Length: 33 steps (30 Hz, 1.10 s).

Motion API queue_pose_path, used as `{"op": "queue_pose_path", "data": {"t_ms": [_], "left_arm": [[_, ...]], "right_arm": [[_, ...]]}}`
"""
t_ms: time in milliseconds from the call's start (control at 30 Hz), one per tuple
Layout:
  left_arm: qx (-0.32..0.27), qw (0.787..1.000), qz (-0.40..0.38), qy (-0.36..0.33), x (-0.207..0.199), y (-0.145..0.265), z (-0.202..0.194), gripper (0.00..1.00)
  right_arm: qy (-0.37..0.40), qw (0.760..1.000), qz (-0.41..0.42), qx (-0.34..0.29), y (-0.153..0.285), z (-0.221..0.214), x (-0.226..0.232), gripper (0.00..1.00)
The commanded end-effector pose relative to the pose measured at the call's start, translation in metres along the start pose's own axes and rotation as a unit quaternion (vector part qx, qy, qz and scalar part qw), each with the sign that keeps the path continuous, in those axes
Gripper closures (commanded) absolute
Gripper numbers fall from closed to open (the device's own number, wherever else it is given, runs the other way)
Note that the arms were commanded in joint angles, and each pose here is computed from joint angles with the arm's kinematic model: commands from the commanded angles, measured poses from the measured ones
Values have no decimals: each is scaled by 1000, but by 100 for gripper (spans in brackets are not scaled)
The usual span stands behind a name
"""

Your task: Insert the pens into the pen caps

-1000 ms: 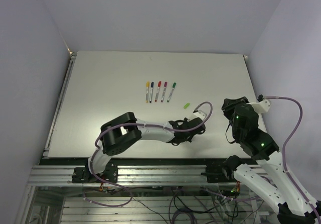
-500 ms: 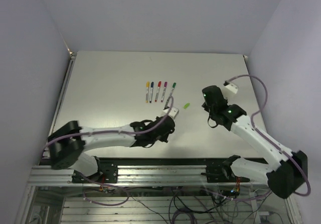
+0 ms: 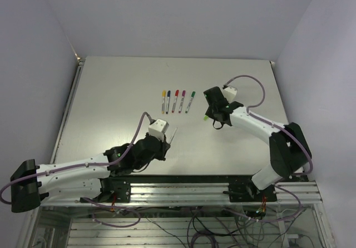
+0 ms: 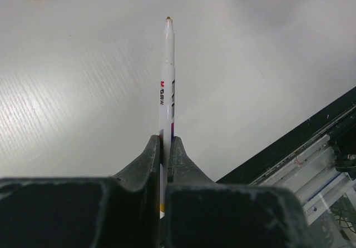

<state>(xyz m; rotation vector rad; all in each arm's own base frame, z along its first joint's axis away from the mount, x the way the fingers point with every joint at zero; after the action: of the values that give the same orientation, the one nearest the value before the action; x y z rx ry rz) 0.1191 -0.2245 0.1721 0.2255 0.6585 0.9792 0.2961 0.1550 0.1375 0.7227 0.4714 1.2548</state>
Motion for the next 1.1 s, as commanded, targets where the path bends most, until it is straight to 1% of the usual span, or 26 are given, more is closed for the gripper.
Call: {"op": "queue_pose_path", "data": {"t_ms": [0,267,600,700,1067], "left_arm": [[-36,999,-9,36,1,4,8,93],[-21,999,-13,41,3,2,-1,93],[-4,999,-13,37,3,-2,-9,93],[-8,999,-17,46,2,-3,-9,93],[-10,998,-18,54,5,-3,-12,93]], "right_arm": [[5,1000,25,-8,-13,14,23,66],[27,999,6,17,-38,8,36,65],[42,998,-21,41,-50,-3,32,64],[49,997,-28,49,-53,-7,31,62],[52,996,-42,63,-69,-14,29,62]]}}
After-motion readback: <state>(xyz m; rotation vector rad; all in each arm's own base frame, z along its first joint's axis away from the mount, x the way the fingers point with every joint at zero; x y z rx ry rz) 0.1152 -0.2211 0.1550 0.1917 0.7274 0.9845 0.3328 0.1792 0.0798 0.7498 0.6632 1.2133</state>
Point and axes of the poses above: each gripper's point midway between its finger pads, its own y axis back along the fingers, its own x axis along the line the jaws close on, z = x × y, the point moved 7 cm from there along y, back along the fingers, and after that the axes turned 10 degrees about y, right-handed, at the moved point
